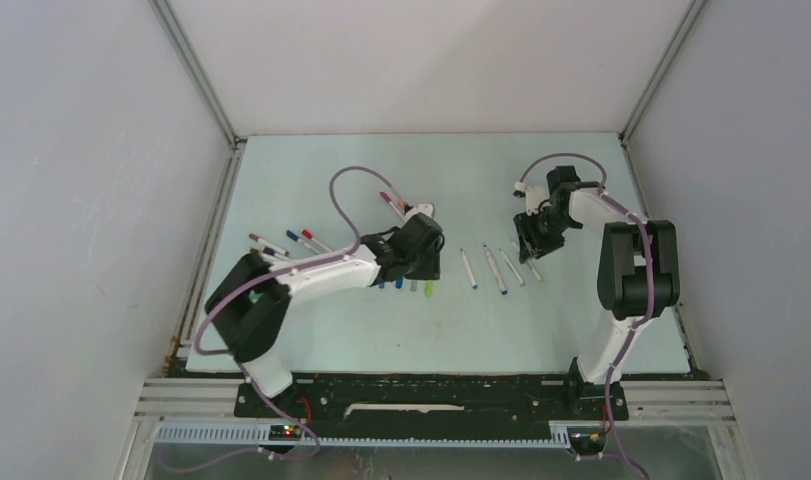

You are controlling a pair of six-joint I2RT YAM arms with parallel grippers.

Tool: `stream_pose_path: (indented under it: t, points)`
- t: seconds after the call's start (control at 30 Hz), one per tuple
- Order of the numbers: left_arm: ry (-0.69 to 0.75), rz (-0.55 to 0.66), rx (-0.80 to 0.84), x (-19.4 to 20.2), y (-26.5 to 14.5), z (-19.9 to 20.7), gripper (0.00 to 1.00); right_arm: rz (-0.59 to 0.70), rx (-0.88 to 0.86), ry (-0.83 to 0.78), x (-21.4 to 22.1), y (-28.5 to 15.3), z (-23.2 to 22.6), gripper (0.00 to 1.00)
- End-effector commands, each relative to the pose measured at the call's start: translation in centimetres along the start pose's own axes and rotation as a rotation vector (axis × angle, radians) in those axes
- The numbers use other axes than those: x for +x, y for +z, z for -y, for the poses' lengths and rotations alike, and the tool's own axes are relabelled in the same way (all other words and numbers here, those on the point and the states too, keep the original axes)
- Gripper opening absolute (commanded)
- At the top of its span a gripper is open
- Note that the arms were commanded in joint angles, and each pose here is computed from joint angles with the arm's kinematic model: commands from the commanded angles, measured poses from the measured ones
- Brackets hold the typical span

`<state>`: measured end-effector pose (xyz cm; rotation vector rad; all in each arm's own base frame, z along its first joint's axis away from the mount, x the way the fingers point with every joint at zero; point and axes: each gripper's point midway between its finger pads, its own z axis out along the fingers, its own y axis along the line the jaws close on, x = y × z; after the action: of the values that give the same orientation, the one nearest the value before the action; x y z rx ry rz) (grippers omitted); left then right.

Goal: Open the pen caps
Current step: Place the pen at the center of the board, then pick up the pen from the center of the board.

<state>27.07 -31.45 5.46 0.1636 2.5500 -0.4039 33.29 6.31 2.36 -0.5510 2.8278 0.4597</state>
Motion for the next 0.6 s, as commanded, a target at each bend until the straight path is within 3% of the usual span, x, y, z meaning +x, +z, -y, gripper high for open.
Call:
stream_pose_path:
  t: [0.0, 0.17, 0.27, 0.4, 0.57]
  points:
    - [-0.018, 0.258, 0.082, -6.1, -6.2, 1.3, 0.52, 0.145, 0.001, -0.070, -3.4, -3.4, -1.0, 0.49]
    - [-0.029, 0.437, 0.033, -8.0, -10.0, -1.7, 0.62, 0.214, -0.061, -0.203, -4.6, -4.9, -3.6, 0.50]
    - [-0.045, 0.515, -0.029, -8.1, -11.7, -4.4, 0.76, 0.263, -0.151, -0.341, -5.1, -6.1, -6.8, 0.51]
    - [-0.074, 0.550, -0.091, -7.0, -12.3, -7.8, 0.93, 0.281, -0.221, -0.521, -6.2, -6.4, -11.8, 0.51]
    - [-0.157, 0.549, -0.085, -5.1, -11.9, -10.6, 0.97, 0.211, -0.240, -0.645, -8.8, -5.0, -17.1, 0.51]
